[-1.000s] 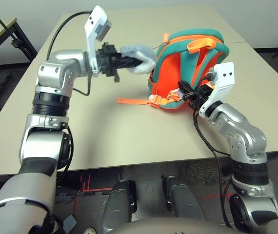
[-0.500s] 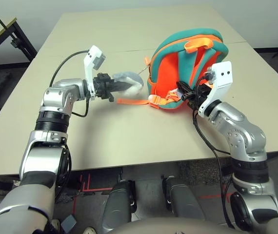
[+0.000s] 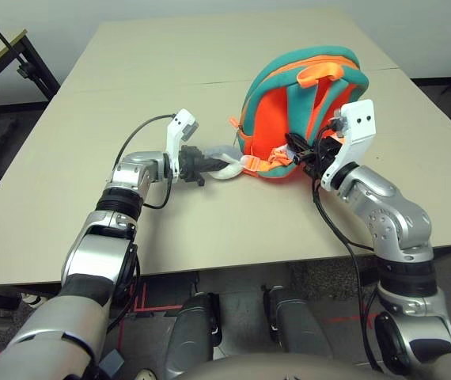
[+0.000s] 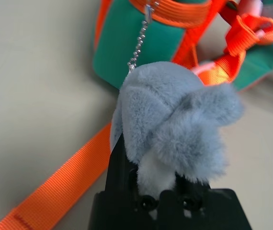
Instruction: Put the pencil case into the backpack and zip it.
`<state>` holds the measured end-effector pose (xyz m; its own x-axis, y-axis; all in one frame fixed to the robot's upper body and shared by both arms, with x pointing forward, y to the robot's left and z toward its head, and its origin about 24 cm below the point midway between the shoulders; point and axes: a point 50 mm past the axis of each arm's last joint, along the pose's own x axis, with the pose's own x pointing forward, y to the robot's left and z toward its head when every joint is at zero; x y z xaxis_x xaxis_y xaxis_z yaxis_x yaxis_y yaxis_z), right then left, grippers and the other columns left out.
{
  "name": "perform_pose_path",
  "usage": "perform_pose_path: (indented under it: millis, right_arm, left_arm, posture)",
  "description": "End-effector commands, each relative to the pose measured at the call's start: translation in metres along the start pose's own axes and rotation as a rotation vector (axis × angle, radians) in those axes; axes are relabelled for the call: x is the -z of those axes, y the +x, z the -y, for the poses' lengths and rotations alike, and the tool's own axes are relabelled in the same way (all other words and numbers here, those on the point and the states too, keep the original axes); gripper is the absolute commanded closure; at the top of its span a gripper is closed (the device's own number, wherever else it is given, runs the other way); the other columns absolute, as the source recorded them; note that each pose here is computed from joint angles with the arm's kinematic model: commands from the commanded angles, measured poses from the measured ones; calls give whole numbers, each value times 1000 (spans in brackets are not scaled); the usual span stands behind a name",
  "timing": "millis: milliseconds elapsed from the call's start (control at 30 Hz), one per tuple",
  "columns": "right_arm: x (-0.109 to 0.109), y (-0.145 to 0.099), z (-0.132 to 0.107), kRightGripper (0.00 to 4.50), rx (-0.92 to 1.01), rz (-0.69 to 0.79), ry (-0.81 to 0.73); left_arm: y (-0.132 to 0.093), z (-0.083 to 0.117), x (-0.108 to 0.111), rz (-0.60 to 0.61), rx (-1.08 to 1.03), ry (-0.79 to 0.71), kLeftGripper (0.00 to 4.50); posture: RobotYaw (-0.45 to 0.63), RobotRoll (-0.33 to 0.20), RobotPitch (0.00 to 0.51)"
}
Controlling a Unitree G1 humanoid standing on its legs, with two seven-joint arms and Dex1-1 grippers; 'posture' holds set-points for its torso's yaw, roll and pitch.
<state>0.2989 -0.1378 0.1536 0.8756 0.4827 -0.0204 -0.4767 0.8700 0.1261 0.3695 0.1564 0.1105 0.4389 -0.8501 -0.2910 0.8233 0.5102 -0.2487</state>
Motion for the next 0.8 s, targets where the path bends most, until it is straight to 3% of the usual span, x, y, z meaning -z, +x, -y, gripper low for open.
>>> perform_pose_path:
  millis: [33, 100, 200, 467, 567, 800]
  right_arm:
    - [8, -1, -1, 4295, -8, -50, 12]
    - [8, -1, -1, 4295, -11, -50, 11]
    - [7, 0, -3, 4295, -31, -58, 11]
    - [0, -8, -5, 1257, -98, -94, 44]
    - [-3, -14, -4, 125, -119, -108, 52]
    - [-15, -34, 6, 52, -130, -140, 35]
  left_arm:
    - [-4, -5, -2, 5, -47, -16, 4195]
    - [-6, -5, -7, 23, -52, -8, 4196]
    - [-9, -1, -13, 45, -32, 10, 3146]
    - [-13, 7, -23, 69, -13, 24, 0]
    - [-12, 8, -24, 70, -15, 25, 0]
    - [-9, 9, -25, 73, -10, 29, 0]
  posture:
    - [-152, 0, 116]
    - [-150, 0, 116]
    - [-149, 0, 118]
    - [-148, 0, 120]
    - [-152, 0, 123]
    - [-163, 0, 122]
